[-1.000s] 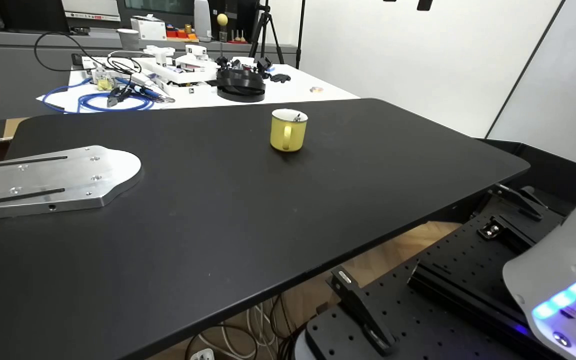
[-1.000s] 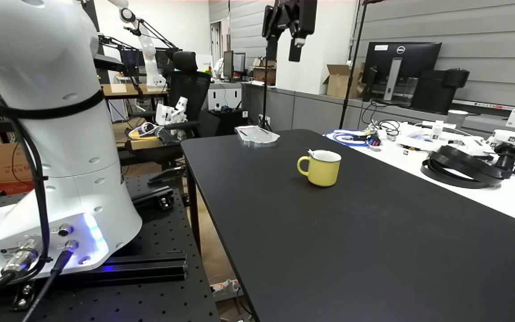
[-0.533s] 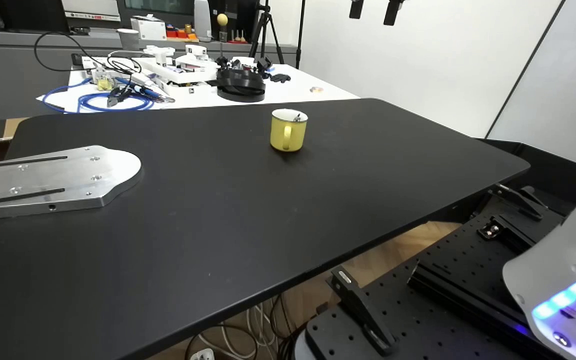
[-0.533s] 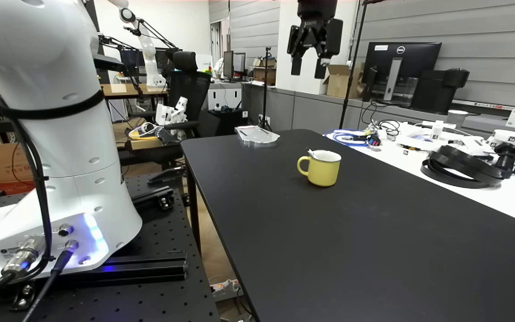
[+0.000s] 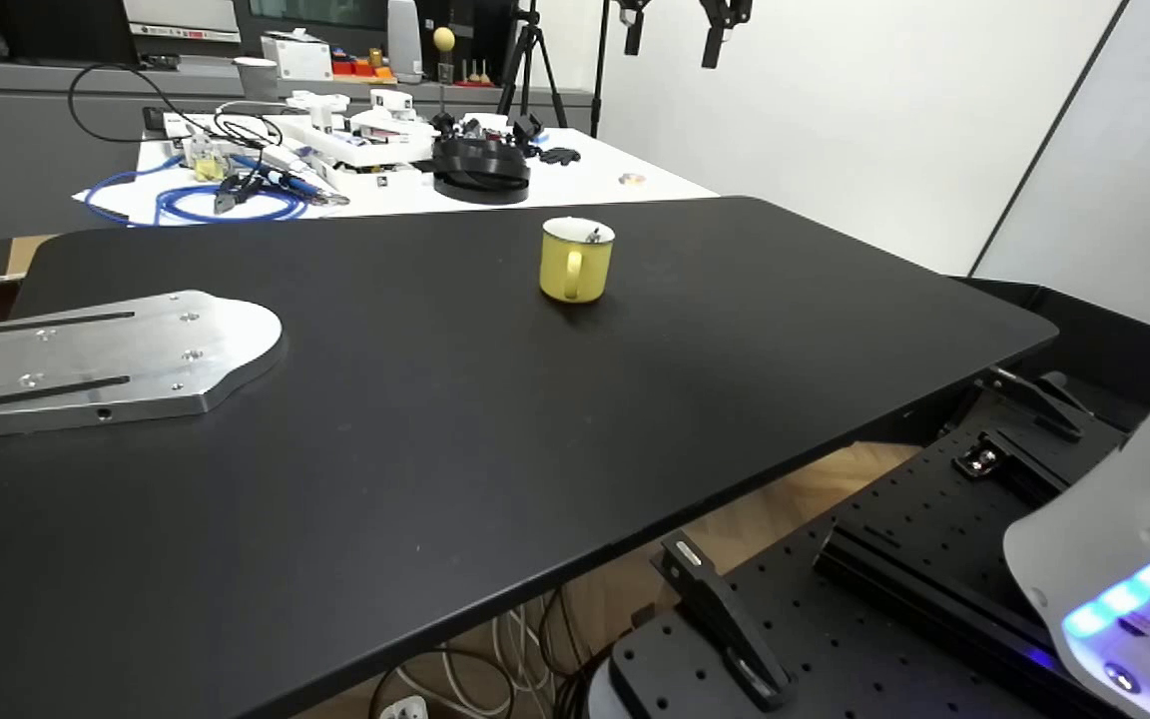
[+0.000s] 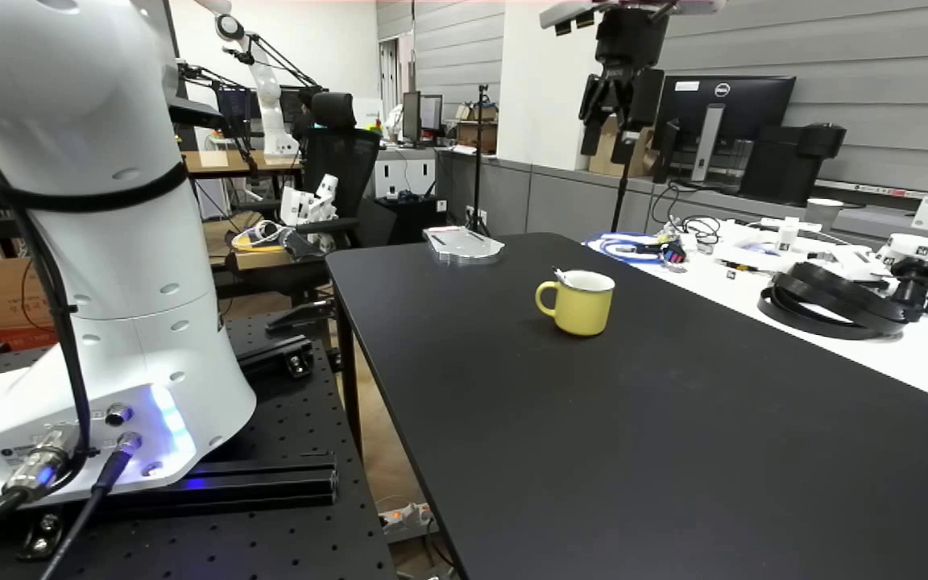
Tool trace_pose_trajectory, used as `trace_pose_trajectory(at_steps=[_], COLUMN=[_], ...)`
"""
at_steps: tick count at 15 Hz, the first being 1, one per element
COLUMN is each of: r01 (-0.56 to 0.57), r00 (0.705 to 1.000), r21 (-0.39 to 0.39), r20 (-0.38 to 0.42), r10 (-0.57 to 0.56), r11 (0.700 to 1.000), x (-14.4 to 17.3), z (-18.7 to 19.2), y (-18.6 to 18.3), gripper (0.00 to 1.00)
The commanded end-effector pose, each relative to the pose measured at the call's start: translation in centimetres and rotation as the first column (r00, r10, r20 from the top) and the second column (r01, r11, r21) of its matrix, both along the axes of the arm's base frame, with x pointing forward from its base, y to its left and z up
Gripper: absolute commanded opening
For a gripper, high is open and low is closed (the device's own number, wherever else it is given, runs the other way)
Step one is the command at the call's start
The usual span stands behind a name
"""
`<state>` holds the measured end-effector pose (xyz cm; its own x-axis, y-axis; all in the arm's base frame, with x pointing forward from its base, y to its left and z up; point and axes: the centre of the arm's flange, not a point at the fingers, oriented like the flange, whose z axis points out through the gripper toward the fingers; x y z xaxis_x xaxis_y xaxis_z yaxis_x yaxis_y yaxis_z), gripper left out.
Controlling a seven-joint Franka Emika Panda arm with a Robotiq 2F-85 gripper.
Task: Remove the pen from the cup
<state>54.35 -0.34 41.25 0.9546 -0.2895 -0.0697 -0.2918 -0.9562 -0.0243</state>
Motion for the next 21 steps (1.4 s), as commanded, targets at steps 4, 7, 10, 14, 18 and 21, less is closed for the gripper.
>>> trace_pose_trajectory(at_steps=[4,7,10,14,18,21], r01=[0.280,0.380,0.481,0.575,0.627,0.650], r00=[0.946,0.897,0.838,0.773,0.728,0.711], r21=[0.039,0.087,0.130,0.154,0.153,0.165], r20=[-0.180,-0.277,-0.359,-0.424,-0.462,-0.477], r10=[-0.269,-0.344,-0.411,-0.472,-0.506,-0.516], r11=[0.959,0.921,0.867,0.804,0.764,0.742], x=[6.6,7.4,7.6,7.4,6.6,5.9], z=[-5.3,-8.2,-10.4,-13.0,-14.8,-15.9], y=[0.5,0.3,0.3,-0.5,-1.8,-2.3], gripper=[1.00,1.00,1.00,1.00,1.00,1.00])
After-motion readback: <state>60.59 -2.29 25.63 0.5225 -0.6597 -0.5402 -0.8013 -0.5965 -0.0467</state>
